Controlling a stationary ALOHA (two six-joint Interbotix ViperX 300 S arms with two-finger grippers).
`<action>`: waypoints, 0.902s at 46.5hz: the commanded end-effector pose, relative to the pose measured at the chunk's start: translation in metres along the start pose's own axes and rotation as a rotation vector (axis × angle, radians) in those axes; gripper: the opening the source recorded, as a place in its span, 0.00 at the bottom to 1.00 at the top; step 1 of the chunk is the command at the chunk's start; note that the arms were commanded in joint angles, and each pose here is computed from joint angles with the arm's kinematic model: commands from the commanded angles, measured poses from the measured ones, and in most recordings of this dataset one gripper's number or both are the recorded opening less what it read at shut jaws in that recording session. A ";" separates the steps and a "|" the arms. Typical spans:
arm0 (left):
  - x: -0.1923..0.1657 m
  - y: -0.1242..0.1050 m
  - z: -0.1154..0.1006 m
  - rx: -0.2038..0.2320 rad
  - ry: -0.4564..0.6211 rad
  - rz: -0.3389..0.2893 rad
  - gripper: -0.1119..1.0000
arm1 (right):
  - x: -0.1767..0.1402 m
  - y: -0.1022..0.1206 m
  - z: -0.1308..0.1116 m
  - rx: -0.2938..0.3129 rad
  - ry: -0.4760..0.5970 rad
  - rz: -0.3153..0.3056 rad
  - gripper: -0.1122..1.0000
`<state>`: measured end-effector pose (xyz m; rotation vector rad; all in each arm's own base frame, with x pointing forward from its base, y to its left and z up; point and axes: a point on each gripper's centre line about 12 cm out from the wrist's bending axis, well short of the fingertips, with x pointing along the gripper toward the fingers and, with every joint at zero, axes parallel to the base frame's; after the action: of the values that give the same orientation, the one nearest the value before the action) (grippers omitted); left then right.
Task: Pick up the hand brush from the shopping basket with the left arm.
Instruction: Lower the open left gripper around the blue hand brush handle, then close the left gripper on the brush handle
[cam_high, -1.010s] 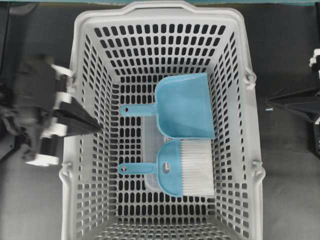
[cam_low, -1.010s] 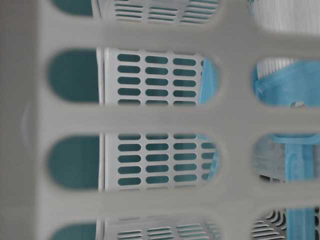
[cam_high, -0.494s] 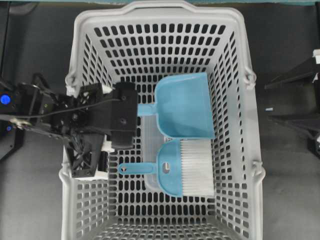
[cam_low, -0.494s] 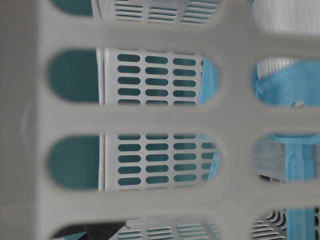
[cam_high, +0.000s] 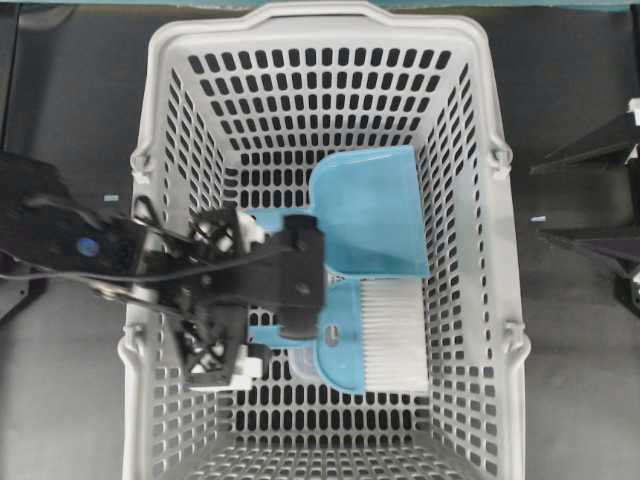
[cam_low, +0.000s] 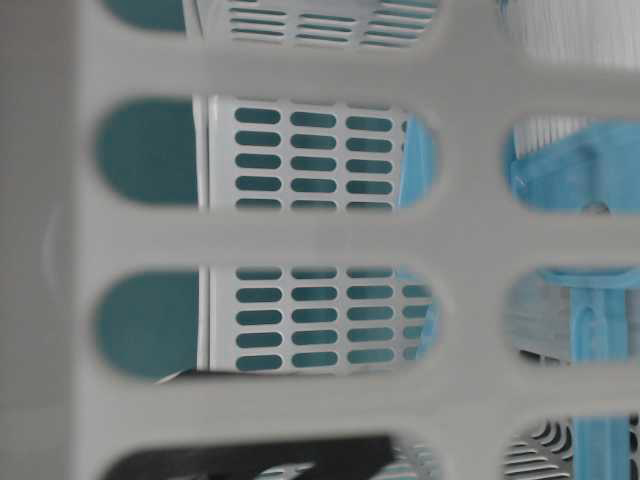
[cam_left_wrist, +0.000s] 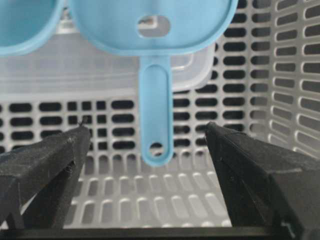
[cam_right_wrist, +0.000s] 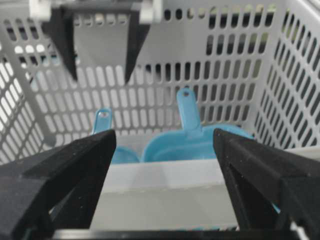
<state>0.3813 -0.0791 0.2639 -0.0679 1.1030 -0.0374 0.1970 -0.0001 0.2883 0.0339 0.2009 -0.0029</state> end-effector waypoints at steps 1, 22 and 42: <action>0.010 -0.003 0.007 -0.001 0.009 0.003 0.91 | 0.001 -0.001 0.003 0.005 -0.015 -0.003 0.77; 0.061 -0.003 -0.011 -0.001 0.171 0.041 0.92 | 0.001 -0.001 -0.002 0.008 -0.003 -0.003 0.77; 0.103 -0.001 -0.029 0.006 0.200 0.044 0.92 | 0.001 -0.001 -0.009 0.008 0.001 -0.003 0.77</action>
<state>0.3990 -0.0864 0.1597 -0.0412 1.3136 -0.0020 0.1946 -0.0004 0.2753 0.0371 0.2208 -0.0054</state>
